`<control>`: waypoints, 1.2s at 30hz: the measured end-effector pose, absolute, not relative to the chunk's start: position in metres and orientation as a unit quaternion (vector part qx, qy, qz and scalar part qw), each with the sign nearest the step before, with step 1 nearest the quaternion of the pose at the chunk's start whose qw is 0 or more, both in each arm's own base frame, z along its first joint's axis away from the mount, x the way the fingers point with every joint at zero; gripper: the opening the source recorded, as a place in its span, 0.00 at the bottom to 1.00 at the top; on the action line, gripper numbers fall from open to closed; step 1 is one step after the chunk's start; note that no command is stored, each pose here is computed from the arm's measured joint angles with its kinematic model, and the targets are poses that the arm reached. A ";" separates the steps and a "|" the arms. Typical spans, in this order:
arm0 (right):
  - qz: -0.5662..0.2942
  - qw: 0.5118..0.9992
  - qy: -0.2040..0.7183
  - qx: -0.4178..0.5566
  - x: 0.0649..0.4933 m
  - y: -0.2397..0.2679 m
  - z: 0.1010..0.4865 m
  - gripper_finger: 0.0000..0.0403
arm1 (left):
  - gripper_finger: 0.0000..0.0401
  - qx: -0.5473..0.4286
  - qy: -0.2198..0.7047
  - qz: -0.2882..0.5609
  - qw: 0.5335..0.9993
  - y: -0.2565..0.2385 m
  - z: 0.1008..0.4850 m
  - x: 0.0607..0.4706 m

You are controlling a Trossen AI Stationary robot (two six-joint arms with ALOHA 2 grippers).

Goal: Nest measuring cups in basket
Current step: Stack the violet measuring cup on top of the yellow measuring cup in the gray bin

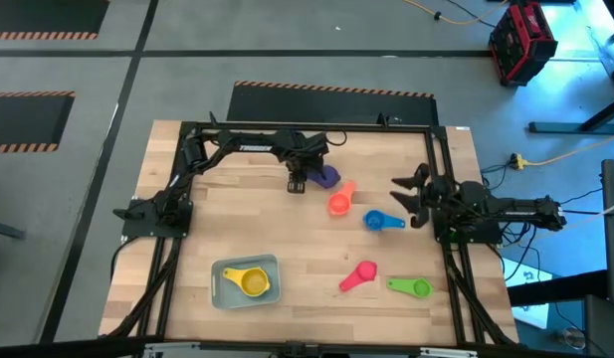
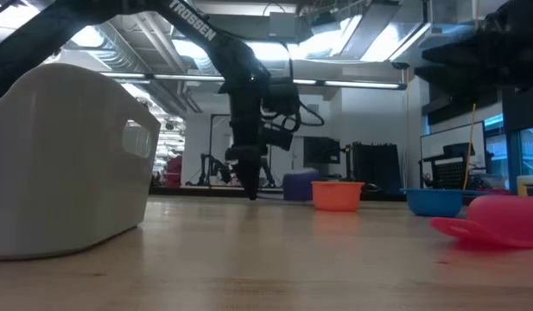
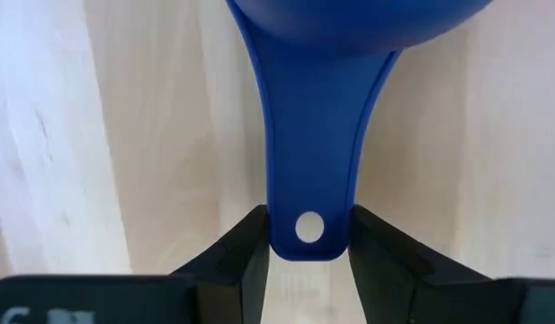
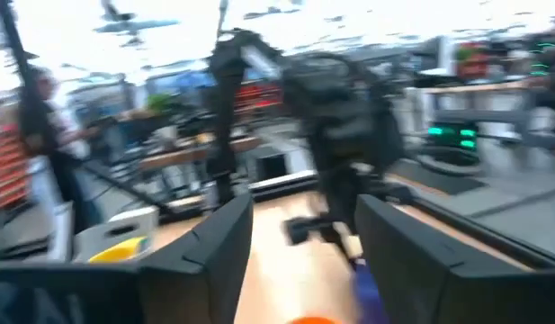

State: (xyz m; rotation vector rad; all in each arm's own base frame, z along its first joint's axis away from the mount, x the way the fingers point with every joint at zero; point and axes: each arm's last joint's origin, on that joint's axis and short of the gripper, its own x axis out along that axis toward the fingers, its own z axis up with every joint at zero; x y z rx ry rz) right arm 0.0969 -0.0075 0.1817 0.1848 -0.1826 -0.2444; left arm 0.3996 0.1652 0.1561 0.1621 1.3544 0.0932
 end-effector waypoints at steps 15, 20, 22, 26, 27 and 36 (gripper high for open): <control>-0.116 0.973 -0.097 0.176 0.097 -0.008 0.181 0.55 | 0.31 0.097 0.564 0.077 0.816 0.145 0.209 0.400; -0.113 0.968 -0.101 0.202 0.097 -0.008 0.181 0.56 | 0.31 0.136 0.544 0.108 0.821 0.122 0.233 0.402; -0.111 0.965 -0.103 0.216 0.097 -0.008 0.181 0.55 | 0.31 0.156 0.527 0.122 0.827 0.111 0.242 0.404; -0.096 0.962 -0.107 0.232 0.097 -0.007 0.182 0.55 | 0.31 0.202 0.499 0.147 0.830 0.082 0.263 0.405; -0.086 0.961 -0.109 0.237 0.097 -0.006 0.183 0.56 | 0.31 0.215 0.496 0.153 0.828 0.074 0.267 0.405; -0.017 0.965 -0.116 0.235 0.097 -0.003 0.188 0.53 | 0.31 0.315 0.436 0.187 0.822 0.009 0.287 0.410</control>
